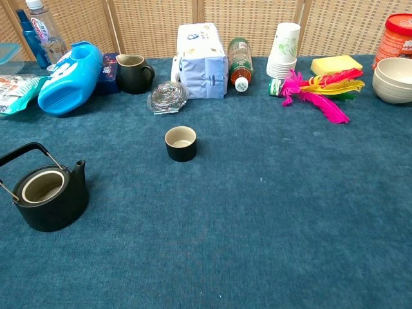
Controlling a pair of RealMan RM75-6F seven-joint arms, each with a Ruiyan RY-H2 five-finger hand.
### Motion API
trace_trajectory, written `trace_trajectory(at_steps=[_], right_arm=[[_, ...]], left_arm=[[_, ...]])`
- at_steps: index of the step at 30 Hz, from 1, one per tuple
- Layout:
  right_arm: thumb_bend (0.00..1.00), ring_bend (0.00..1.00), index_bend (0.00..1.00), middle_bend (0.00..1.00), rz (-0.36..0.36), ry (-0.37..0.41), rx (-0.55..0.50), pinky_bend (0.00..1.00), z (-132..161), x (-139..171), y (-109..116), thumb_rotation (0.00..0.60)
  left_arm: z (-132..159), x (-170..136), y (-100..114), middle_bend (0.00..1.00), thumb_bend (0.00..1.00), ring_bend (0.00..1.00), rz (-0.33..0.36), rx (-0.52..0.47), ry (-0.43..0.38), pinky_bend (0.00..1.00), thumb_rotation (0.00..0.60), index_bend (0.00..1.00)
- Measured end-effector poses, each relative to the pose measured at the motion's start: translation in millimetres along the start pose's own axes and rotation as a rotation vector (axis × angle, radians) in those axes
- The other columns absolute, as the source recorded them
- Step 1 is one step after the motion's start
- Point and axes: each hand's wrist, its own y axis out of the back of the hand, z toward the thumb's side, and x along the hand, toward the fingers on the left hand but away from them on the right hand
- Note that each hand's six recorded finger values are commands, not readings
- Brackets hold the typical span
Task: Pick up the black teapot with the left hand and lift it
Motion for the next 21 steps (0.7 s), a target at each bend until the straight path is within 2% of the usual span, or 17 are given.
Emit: trace_trajectory(at_steps=[8, 12, 15, 21], right_arm=[[0.0, 0.0, 0.0, 0.0, 0.003, 0.002, 0.003, 0.0, 1.1, 0.1, -0.7, 0.6], [0.0, 0.0, 0.0, 0.0, 0.003, 0.003, -0.001, 0.0, 1.4, -0.1, 0.0, 0.6], [0.0, 0.0, 0.0, 0.0, 0.009, 0.003, 0.0, 0.0, 1.4, -0.7, -1.2, 0.6], [0.0, 0.0, 0.0, 0.0, 0.015, 0.009, 0.005, 0.0, 3.9, -0.5, -2.3, 0.6]], left_arm=[[-1.3, 4.6, -6.2, 0.0, 0.13, 0.0, -0.035, -0.035, 0.001, 0.17, 0.6, 0.03], [-0.6, 8.3, -10.0, 0.0, 0.13, 0.0, -0.065, -0.086, -0.002, 0.17, 0.6, 0.02], [1.2, 15.0, -15.9, 0.0, 0.13, 0.0, -0.11, -0.145, -0.005, 0.17, 0.6, 0.01], [13.2, 36.7, -33.2, 0.0, 0.13, 0.0, -0.264, -0.306, -0.031, 0.17, 0.6, 0.01]])
